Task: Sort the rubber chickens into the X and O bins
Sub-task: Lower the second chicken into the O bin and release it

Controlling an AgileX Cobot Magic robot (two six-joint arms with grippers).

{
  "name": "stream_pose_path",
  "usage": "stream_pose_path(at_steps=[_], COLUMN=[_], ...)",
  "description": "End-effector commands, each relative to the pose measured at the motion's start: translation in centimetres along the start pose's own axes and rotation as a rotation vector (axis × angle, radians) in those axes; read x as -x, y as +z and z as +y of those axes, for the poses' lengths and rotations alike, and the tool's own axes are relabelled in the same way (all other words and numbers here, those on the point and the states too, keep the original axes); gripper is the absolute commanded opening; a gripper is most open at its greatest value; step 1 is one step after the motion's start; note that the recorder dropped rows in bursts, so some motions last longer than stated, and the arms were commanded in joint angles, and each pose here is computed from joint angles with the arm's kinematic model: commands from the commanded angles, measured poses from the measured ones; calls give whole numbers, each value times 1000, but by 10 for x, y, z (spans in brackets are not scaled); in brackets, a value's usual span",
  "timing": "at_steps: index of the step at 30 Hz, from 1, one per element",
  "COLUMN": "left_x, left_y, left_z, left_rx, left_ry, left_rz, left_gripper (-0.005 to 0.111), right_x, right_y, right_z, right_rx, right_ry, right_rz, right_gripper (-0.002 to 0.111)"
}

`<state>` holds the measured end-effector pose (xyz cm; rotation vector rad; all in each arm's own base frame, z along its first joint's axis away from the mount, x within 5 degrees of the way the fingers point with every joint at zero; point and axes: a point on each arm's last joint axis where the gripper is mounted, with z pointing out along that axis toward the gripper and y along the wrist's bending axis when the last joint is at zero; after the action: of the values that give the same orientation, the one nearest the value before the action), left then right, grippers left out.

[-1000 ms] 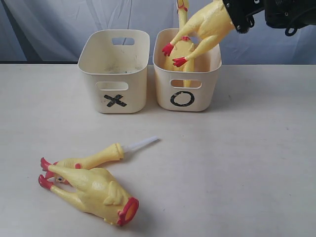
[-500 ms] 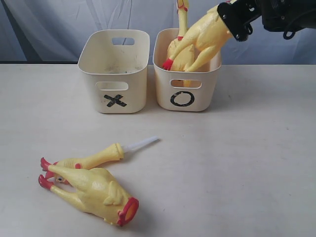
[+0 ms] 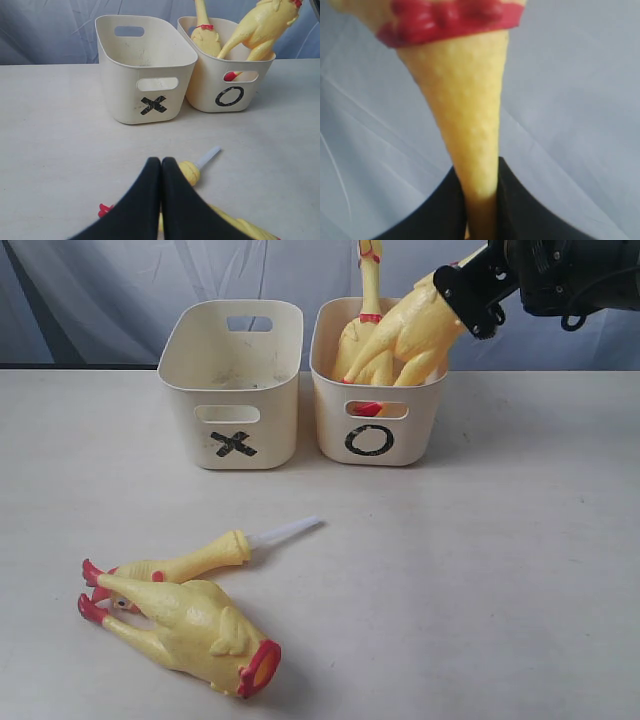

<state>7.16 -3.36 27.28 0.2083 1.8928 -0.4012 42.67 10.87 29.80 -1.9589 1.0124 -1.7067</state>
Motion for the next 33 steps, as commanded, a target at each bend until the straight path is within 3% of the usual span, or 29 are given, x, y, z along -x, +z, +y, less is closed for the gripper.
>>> stream_pose_path(at_steps=[1,11,18,33], left_x=[1,1,1,1], left_y=[0,0,0,0], left_z=[-2,-2,-2,-2], left_rx=[-17,-17,-17,-17], left_ry=[-2,-2,-2,-2], left_rz=[3,3,3,3], left_gripper=[0,0,0,0], right_x=[-1,2,3,4], right_y=[3,5,5,4], right_z=[0,1,1,-1], right_rx=[1,0,-5,-19], right_ry=[-6,-3,14,56], right_rz=[8,-5,-15,-35], right_gripper=[-1,2,47,49])
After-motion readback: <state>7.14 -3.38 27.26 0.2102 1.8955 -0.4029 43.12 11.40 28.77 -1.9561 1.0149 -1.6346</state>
